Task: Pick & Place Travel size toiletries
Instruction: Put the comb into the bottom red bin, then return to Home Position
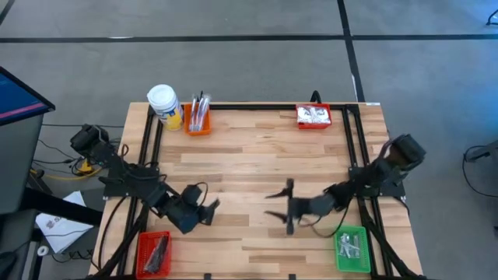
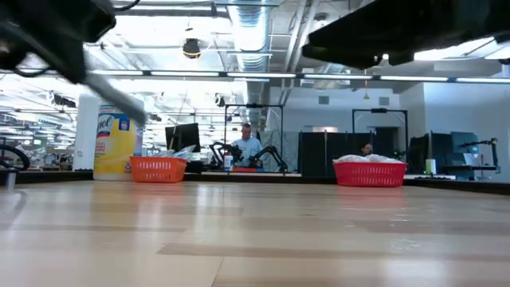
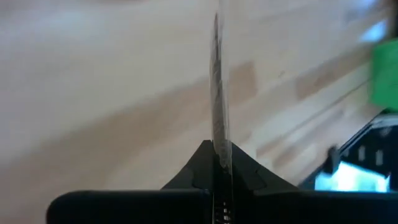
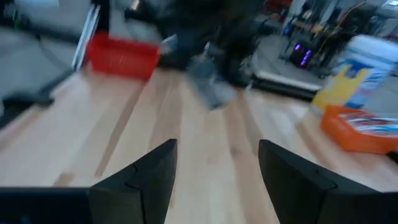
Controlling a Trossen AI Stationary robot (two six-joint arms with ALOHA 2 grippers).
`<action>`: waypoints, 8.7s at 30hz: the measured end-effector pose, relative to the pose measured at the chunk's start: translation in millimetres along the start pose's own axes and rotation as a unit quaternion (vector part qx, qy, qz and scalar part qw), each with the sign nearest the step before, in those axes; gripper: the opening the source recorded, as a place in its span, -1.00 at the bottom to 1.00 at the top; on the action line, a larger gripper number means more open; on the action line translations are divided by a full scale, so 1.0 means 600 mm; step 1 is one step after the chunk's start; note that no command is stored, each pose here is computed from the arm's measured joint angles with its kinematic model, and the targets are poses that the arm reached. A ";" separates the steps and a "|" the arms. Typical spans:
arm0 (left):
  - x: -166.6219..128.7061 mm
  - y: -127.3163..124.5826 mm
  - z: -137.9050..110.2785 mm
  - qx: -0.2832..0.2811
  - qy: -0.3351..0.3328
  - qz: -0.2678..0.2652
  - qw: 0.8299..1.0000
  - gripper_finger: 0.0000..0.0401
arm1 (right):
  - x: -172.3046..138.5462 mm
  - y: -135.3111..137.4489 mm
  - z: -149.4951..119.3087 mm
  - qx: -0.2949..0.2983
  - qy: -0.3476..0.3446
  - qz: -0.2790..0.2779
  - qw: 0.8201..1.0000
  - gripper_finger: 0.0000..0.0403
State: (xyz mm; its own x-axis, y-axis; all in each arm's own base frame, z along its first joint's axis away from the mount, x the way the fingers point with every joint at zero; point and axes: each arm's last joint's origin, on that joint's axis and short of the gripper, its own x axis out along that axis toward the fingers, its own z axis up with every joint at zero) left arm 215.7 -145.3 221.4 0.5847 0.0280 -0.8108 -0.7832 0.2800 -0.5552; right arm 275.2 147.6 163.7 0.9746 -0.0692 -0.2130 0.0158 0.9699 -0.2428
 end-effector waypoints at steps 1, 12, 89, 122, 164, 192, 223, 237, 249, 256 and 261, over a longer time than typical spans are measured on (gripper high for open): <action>-0.002 -0.001 -0.002 -0.012 0.020 0.010 1.000 -0.99 | -0.011 -0.014 -0.001 0.012 -0.014 -0.003 1.000 0.09; -0.113 -0.061 -0.002 -0.105 0.162 0.124 0.973 -0.99 | -0.072 -0.087 -0.013 0.047 -0.072 -0.034 0.996 0.08; -0.043 0.017 -0.238 -0.018 0.148 0.384 0.911 -0.94 | -0.045 -0.126 0.007 0.008 -0.104 -0.024 0.994 0.08; -0.038 0.039 -0.236 -0.013 0.150 0.409 0.900 -0.23 | -0.040 -0.136 0.001 0.004 -0.090 -0.037 0.995 0.08; -0.065 -0.055 -0.146 0.071 0.027 0.172 0.982 -0.90 | -0.037 -0.144 -0.002 -0.011 -0.083 -0.048 0.995 0.08; -0.015 -0.065 -0.106 0.154 -0.232 0.020 0.960 -0.97 | -0.097 -0.289 -0.069 0.171 -0.043 -0.121 0.977 0.08; -0.008 -0.075 -0.089 0.182 -0.266 0.017 0.946 -0.97 | -0.192 -0.288 -0.109 0.200 -0.135 -0.150 0.959 0.08; -0.007 -0.076 -0.088 0.181 -0.265 0.018 0.947 -0.97 | -0.214 -0.289 -0.106 0.200 -0.133 -0.162 0.957 0.08; -0.007 -0.076 -0.088 0.181 -0.265 0.018 0.947 -0.97 | -0.244 -0.284 -0.105 0.183 -0.132 -0.159 0.961 0.08; -0.007 -0.076 -0.088 0.181 -0.266 0.018 0.947 -0.97 | -0.264 -0.276 -0.108 0.174 -0.137 -0.144 0.964 0.08; -0.007 -0.076 -0.088 0.185 -0.267 0.018 0.946 -0.97 | -0.277 -0.268 -0.113 0.159 -0.134 -0.127 0.970 0.08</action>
State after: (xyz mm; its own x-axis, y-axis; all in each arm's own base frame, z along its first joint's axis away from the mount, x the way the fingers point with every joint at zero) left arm 237.7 -208.9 240.4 0.6597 0.4965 -0.5641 -0.7350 0.5828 -0.3466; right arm 95.3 -12.7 174.2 0.9528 -0.2927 0.0803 0.2887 0.9556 0.0582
